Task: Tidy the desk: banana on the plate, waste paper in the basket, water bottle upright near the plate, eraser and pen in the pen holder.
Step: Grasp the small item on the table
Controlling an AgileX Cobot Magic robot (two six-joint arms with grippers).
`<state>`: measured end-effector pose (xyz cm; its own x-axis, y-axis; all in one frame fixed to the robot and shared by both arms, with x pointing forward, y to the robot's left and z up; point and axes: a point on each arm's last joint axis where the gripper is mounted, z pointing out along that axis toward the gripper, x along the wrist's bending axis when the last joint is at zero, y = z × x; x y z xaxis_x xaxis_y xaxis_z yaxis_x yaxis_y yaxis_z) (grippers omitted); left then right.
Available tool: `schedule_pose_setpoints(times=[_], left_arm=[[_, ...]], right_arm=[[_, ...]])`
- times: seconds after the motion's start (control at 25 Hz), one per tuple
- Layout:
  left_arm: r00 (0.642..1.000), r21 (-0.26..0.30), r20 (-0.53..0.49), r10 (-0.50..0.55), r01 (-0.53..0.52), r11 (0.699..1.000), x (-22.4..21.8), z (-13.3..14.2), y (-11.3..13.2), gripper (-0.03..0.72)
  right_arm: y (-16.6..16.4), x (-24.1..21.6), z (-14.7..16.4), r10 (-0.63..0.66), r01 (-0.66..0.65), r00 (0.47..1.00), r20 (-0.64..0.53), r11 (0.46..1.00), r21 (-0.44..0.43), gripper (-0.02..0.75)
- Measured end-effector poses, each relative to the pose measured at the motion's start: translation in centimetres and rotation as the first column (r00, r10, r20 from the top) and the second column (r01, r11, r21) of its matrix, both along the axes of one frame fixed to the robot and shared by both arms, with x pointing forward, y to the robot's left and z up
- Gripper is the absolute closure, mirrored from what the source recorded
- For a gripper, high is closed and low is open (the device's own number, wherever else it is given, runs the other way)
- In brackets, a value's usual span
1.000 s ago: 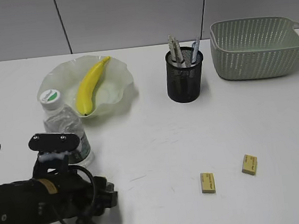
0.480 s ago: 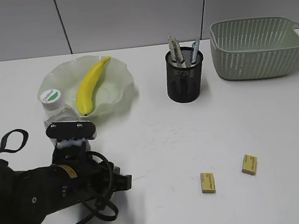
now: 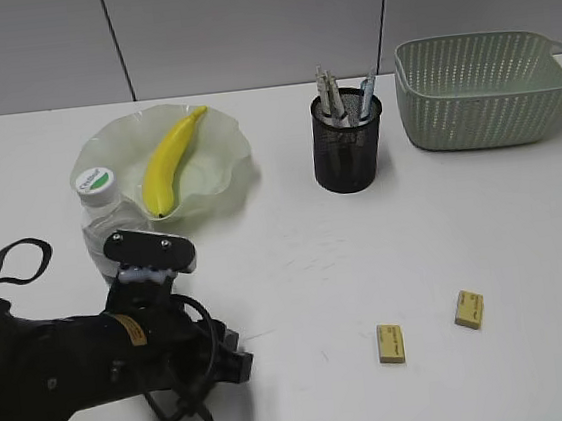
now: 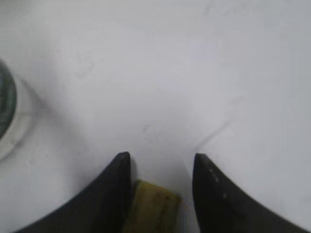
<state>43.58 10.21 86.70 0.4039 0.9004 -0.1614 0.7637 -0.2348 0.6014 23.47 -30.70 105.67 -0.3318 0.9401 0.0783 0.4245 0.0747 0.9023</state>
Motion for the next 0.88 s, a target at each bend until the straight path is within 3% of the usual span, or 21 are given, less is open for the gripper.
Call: schedule_pose_setpoints(times=[0.28, 0.48, 0.72, 0.88], left_arm=[[0.978, 0.086, -0.032, -0.206, 0.208, 0.974, -1.0, 0.47, -0.07, 0.299], [0.973, 0.101, -0.04, -0.228, 0.231, 0.968, -1.07, 0.46, 0.02, 0.298], [0.964, 0.122, -0.038, -0.263, 0.265, 0.956, -1.05, 0.25, 0.08, 0.383], [0.963, 0.124, -0.038, -0.266, 0.269, 0.955, -1.03, 0.24, 0.07, 0.5]], right_arm=[[0.0, 0.0, 0.0, 0.0, 0.0, 1.0, 0.0, 1.0, 0.0, 0.494], [0.0, 0.0, 0.0, 0.0, 0.0, 1.0, 0.0, 1.0, 0.0, 0.494], [0.0, 0.0, -0.01, 0.0, 0.0, 1.0, -0.001, 1.0, 0.0, 0.495], [0.0, 0.0, 0.0, 0.0, 0.0, 1.0, 0.0, 1.0, 0.0, 0.495]])
